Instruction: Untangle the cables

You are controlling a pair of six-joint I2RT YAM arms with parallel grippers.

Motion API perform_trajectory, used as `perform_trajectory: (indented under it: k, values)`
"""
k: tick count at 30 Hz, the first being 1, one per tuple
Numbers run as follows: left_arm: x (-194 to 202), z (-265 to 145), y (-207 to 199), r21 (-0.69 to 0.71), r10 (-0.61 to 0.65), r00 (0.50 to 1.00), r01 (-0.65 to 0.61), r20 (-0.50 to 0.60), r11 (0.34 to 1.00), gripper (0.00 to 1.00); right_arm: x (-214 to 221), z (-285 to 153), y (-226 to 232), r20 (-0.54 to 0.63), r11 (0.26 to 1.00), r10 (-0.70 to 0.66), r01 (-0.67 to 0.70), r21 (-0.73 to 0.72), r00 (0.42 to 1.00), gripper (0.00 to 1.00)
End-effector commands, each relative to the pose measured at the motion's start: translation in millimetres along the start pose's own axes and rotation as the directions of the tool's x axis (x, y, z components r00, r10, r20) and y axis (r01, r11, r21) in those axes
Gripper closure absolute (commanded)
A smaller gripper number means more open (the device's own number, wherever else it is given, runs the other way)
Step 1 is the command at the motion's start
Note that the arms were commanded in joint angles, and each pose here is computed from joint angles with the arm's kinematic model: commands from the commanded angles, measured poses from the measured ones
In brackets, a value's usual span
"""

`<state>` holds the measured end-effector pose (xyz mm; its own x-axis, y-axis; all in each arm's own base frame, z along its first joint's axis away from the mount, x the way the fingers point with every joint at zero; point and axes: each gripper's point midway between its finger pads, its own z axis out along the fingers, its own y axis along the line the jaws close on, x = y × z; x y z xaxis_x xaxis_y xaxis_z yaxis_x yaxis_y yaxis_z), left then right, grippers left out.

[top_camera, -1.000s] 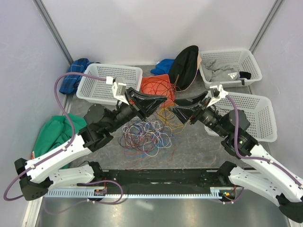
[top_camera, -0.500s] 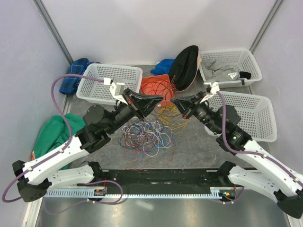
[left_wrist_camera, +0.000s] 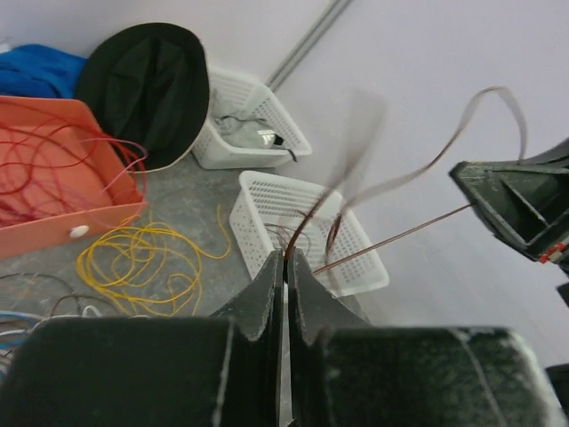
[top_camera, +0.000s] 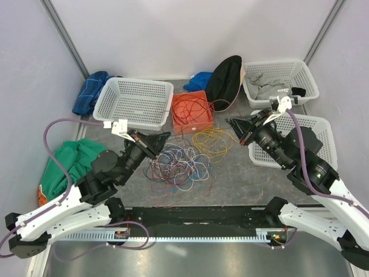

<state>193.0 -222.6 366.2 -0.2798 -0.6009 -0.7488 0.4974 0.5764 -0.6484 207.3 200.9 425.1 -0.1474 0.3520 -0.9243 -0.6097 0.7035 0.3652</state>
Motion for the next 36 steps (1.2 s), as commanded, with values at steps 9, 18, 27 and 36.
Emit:
perform_trajectory:
  k: [9,18,27,36]
  values:
    - [-15,-36,101,-0.422,0.139,0.988,-0.097,0.071,0.902,0.00,-179,-84,-3,0.453,0.988,-0.071,0.000,0.155,0.889,1.00]
    - [-18,-29,77,-0.312,0.100,0.991,-0.068,0.089,0.948,0.01,-179,-70,-4,0.416,0.983,-0.090,0.012,0.185,0.905,1.00]
    - [8,-31,81,-0.284,0.053,0.998,-0.046,0.018,0.958,0.00,-168,-53,-42,0.348,0.915,-0.137,-0.016,0.404,0.927,1.00]
    - [40,-47,100,-0.303,-0.031,0.998,0.015,-0.047,0.953,0.00,-159,-38,-78,0.268,0.787,-0.223,0.011,0.616,0.937,1.00]
